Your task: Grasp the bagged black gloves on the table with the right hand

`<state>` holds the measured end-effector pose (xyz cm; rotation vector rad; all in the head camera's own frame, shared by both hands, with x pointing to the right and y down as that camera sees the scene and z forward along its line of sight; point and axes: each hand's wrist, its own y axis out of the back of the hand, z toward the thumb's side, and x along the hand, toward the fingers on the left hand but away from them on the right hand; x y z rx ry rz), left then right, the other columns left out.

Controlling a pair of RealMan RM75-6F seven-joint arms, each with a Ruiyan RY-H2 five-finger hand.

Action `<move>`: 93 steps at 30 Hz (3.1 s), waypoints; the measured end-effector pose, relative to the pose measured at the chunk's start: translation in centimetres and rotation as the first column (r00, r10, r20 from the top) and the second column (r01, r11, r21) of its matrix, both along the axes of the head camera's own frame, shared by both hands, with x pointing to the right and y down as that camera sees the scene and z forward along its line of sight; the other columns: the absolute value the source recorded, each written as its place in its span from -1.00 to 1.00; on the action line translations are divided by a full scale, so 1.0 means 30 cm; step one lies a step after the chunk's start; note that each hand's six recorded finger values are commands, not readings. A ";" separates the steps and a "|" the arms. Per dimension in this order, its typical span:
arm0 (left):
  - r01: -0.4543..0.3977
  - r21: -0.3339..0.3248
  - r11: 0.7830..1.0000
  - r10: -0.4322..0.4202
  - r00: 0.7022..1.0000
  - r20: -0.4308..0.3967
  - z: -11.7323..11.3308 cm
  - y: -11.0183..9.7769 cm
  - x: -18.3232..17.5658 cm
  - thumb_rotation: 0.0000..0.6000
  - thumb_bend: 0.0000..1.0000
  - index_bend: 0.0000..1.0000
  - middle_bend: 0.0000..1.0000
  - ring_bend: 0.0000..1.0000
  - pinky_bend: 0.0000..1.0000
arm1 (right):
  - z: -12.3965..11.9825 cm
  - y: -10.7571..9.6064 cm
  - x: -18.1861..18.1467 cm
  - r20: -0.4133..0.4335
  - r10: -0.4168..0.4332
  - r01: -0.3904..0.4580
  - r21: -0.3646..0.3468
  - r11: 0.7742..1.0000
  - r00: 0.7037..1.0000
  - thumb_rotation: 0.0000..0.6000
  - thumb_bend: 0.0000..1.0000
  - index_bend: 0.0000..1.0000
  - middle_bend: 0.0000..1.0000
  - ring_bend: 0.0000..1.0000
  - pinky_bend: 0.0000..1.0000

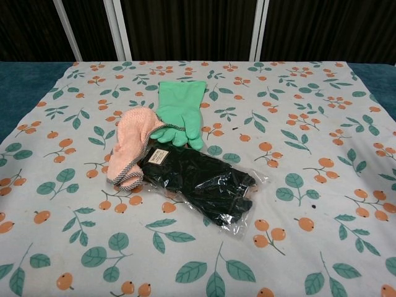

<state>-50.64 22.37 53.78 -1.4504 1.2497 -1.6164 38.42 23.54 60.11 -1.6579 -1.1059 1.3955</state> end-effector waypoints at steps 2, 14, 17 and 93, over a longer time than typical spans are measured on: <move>0.000 0.000 1.000 0.000 1.000 -0.002 -0.001 0.000 0.000 1.00 0.39 -0.61 -0.85 -0.81 -0.94 | 0.009 0.006 -0.012 0.021 -0.007 0.008 -0.021 1.000 1.000 1.00 -0.59 -1.00 -0.92 -0.77 -0.60; 0.010 0.005 1.000 -0.010 1.000 -0.009 -0.006 -0.001 0.002 1.00 0.39 -0.61 -0.85 -0.81 -0.94 | 0.054 -0.046 -0.132 0.135 -0.083 0.100 -0.124 0.987 0.987 1.00 -0.66 -1.00 -0.92 -0.77 -0.60; 0.013 0.006 1.000 -0.013 1.000 -0.011 -0.006 -0.001 0.002 1.00 0.39 -0.61 -0.85 -0.81 -0.94 | 0.083 -0.095 -0.197 0.190 -0.104 0.138 -0.176 0.975 0.976 1.00 -0.68 -1.00 -0.91 -0.77 -0.60; 0.052 -0.010 0.999 -0.053 0.998 -0.043 -0.004 -0.021 -0.014 1.00 0.39 -0.59 -0.85 -0.81 -0.94 | 0.394 -0.138 -1.035 0.314 -0.045 0.180 -0.416 0.891 0.948 1.00 0.05 0.11 0.35 0.38 0.06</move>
